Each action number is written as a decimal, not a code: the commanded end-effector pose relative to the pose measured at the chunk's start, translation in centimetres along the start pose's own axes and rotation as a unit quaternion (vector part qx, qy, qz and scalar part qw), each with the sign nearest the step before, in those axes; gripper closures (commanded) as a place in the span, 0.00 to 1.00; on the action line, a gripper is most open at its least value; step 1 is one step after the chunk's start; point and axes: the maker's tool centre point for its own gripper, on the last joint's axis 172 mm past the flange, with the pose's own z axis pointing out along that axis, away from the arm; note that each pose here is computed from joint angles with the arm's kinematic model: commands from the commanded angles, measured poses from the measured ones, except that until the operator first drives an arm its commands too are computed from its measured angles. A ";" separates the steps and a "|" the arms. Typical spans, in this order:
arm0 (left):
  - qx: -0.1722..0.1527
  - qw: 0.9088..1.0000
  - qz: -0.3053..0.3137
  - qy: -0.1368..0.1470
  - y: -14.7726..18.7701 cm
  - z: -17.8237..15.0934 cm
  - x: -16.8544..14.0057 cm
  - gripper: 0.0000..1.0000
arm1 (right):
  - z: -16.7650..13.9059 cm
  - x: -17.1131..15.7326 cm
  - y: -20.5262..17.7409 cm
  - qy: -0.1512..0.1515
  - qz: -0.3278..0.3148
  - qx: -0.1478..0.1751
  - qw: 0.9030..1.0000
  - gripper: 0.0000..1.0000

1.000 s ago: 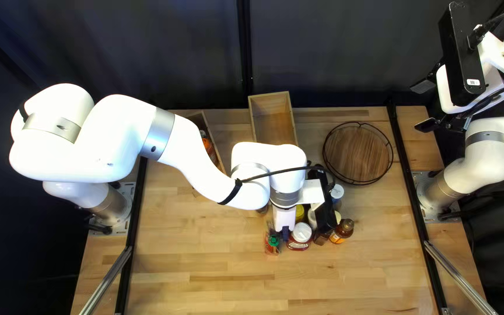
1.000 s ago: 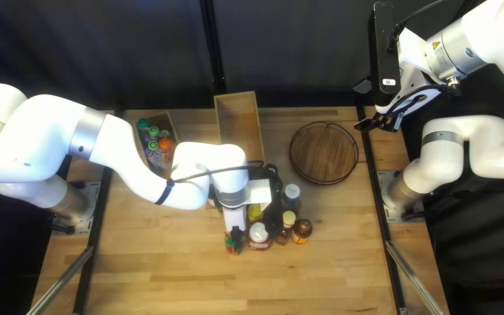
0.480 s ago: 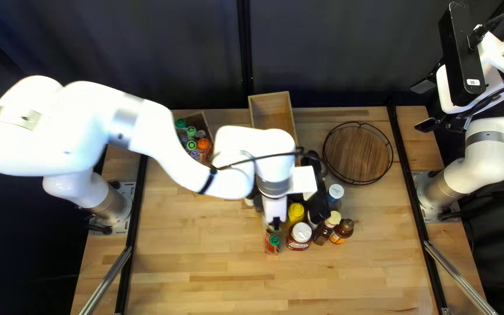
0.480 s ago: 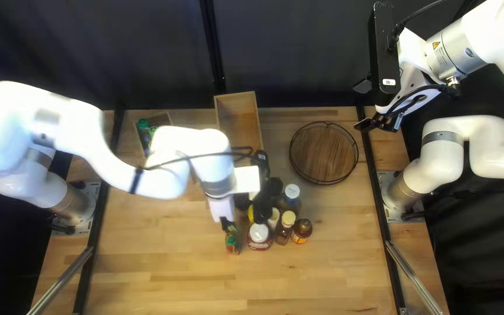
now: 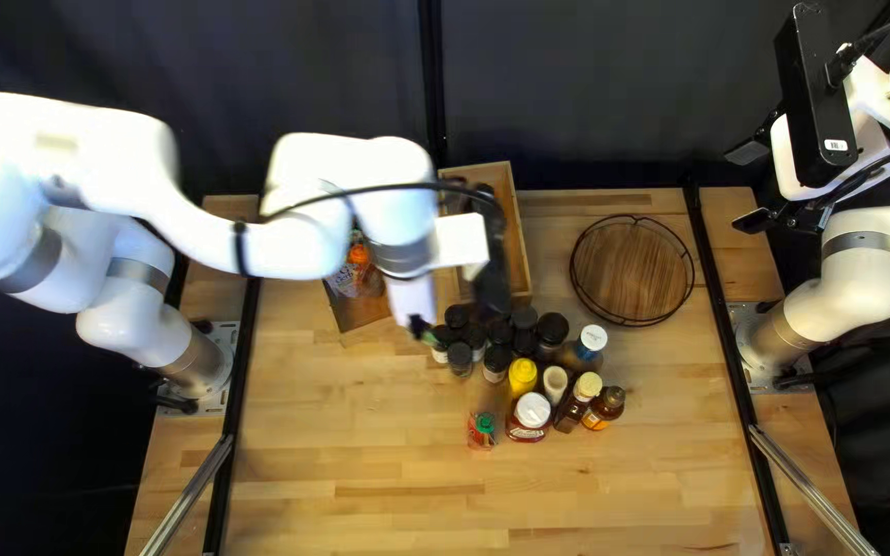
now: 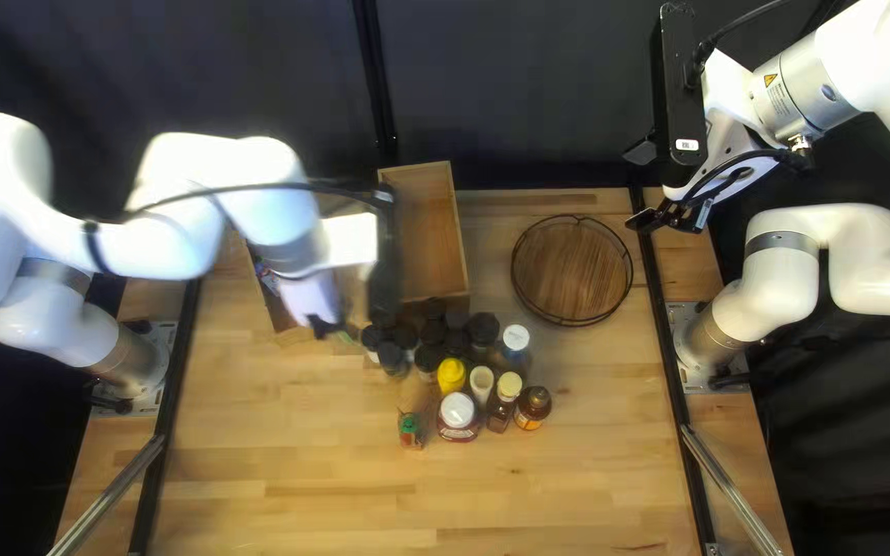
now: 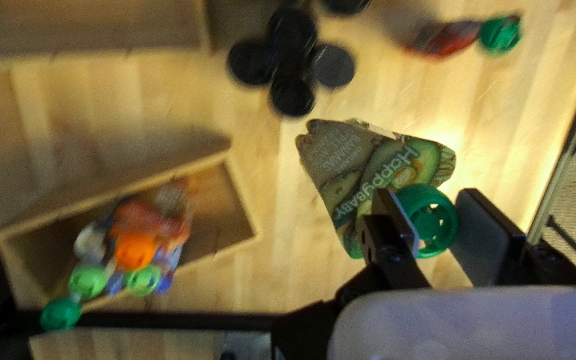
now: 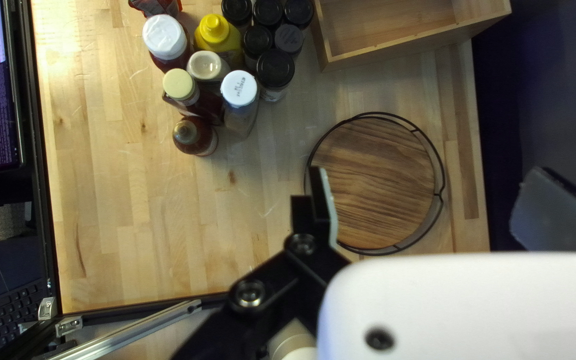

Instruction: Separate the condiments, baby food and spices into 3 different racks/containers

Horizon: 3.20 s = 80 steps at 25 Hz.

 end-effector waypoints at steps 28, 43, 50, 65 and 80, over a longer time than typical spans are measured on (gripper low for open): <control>0.051 0.997 0.051 -0.005 -8.9 9.3 -5.5 1.00 | 0.0 0.0 0.0 0.000 0.000 0.000 1.000 0.00; 0.044 0.998 0.039 -0.003 -7.1 7.6 -4.2 0.00 | 0.0 0.0 0.0 0.000 0.000 0.000 1.000 0.00; 0.025 0.997 0.074 0.015 -1.0 4.3 -0.8 0.00 | 0.0 0.0 0.0 0.000 0.000 0.000 1.000 0.00; -0.033 0.973 0.219 0.059 12.9 5.1 8.3 0.00 | 0.0 0.0 0.0 0.000 0.000 0.000 1.000 0.00; -0.012 0.941 0.326 0.093 16.9 12.6 15.0 0.00 | 0.0 0.0 0.0 0.000 0.000 0.000 1.000 0.00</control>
